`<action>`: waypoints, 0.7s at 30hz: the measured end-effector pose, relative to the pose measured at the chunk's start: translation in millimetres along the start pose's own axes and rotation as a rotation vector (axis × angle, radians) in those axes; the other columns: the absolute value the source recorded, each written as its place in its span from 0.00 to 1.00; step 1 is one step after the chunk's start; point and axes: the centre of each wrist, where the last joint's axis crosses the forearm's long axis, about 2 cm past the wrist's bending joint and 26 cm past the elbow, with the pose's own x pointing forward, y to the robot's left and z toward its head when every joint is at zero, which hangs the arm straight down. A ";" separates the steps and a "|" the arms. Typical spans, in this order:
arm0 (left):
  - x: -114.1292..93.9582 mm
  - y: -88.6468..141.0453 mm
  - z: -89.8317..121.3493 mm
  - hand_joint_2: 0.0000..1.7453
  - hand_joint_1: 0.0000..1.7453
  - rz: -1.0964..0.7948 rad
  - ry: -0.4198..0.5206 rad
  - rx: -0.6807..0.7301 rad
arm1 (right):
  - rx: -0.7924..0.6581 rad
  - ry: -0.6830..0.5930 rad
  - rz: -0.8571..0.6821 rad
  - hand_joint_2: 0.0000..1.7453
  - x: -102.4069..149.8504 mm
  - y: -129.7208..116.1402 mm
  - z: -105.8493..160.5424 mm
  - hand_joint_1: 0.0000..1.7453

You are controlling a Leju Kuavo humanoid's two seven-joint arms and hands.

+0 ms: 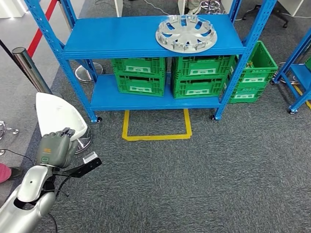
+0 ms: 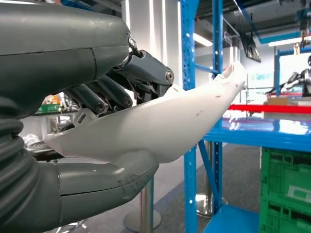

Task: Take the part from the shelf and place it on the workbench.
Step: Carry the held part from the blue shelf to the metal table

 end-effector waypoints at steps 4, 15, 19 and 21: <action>0.2 0.5 -0.5 1.00 1.00 0.002 0.003 0.002 | -0.002 0.004 0.000 0.00 -2.3 -0.1 0.3 0.00; 1.1 0.5 1.0 1.00 1.00 0.018 0.020 -0.011 | -0.012 -0.003 0.007 0.00 1.8 -1.1 -0.3 0.00; -0.1 1.5 0.5 1.00 1.00 0.040 0.032 -0.016 | -0.014 -0.006 0.011 0.00 3.2 -1.3 -0.4 0.00; 0.2 0.7 2.3 1.00 1.00 0.046 0.035 -0.023 | -0.015 -0.002 0.012 0.00 0.8 -1.2 -0.1 0.00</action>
